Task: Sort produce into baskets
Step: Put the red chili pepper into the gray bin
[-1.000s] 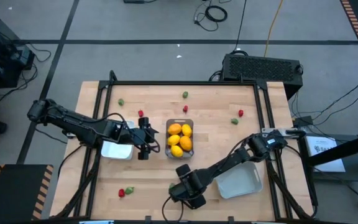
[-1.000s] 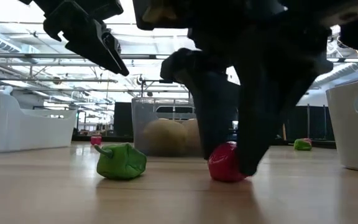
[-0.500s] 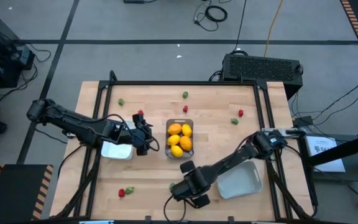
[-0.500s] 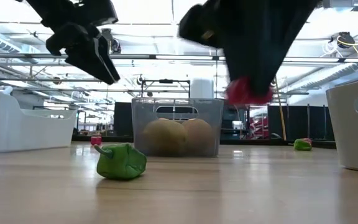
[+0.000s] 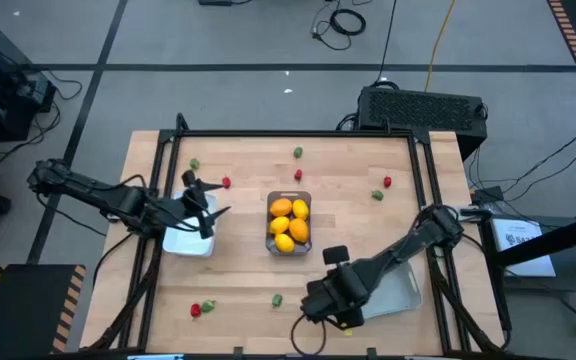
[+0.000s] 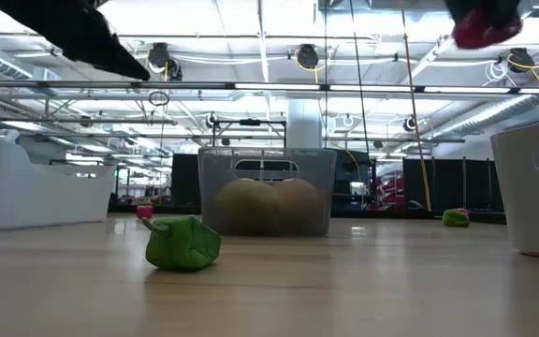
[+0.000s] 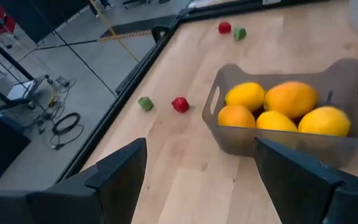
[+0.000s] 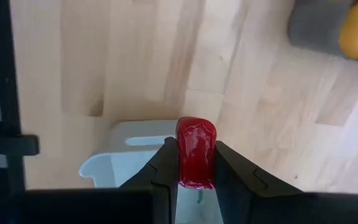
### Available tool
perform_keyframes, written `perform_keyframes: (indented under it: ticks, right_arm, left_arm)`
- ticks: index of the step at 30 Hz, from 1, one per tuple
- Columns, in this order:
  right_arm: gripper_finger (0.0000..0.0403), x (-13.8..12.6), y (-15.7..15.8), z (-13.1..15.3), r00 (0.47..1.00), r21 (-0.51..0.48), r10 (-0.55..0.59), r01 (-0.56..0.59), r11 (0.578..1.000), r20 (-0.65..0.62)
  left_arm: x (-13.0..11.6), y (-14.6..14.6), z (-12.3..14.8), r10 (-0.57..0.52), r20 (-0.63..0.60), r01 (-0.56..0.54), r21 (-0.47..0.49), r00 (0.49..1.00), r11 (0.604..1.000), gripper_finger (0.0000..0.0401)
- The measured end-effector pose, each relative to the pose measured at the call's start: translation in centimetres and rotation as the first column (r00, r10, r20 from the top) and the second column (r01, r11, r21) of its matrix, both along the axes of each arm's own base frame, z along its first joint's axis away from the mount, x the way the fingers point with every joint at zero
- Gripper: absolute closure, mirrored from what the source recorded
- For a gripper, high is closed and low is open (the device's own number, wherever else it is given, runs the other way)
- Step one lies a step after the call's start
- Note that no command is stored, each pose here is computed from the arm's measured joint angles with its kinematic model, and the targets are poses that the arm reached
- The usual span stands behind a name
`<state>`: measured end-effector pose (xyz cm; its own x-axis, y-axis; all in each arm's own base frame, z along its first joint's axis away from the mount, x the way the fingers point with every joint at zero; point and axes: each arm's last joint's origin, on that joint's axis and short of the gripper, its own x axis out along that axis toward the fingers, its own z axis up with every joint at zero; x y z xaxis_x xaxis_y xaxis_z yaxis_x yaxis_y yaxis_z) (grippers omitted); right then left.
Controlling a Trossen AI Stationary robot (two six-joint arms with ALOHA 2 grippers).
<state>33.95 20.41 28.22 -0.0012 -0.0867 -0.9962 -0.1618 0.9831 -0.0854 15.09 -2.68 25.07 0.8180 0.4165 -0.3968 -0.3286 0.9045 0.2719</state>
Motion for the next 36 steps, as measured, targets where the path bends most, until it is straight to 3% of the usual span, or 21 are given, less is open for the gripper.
perform_keyframes:
  ticks: [8,12,20,30,36]
  right_arm:
    - [0.0333,-3.9,1.8,-2.2,0.998,-0.123,-0.037,0.030,0.992,-0.056]
    - [0.0333,-5.4,1.6,-3.5,0.977,-0.161,-0.190,0.174,0.971,-0.091]
    - [0.0320,-7.4,0.3,-2.8,0.917,-0.152,-0.387,0.371,0.916,-0.096]
    - [0.0254,-8.4,0.1,-1.3,0.889,-0.112,-0.452,0.444,0.889,-0.068]
    - [0.0240,-7.6,-1.1,-1.1,0.888,-0.113,-0.457,0.449,0.886,-0.056]
  left_arm:
    - [-0.8,0.2,-0.6,-0.005,0.011,0.005,-0.006,1.000,1.000,0.0100]
    - [-0.8,0.2,-0.8,-0.005,0.010,0.005,-0.007,1.000,1.000,0.0100]
    - [-0.6,0.0,-0.5,-0.046,0.044,0.048,-0.045,0.998,0.998,0.0100]
    - [-0.4,0.0,-0.2,-0.050,0.081,0.055,-0.052,0.995,0.997,0.0100]
    - [-0.2,-0.1,-0.3,-0.059,0.066,0.061,-0.031,0.996,0.998,0.0100]
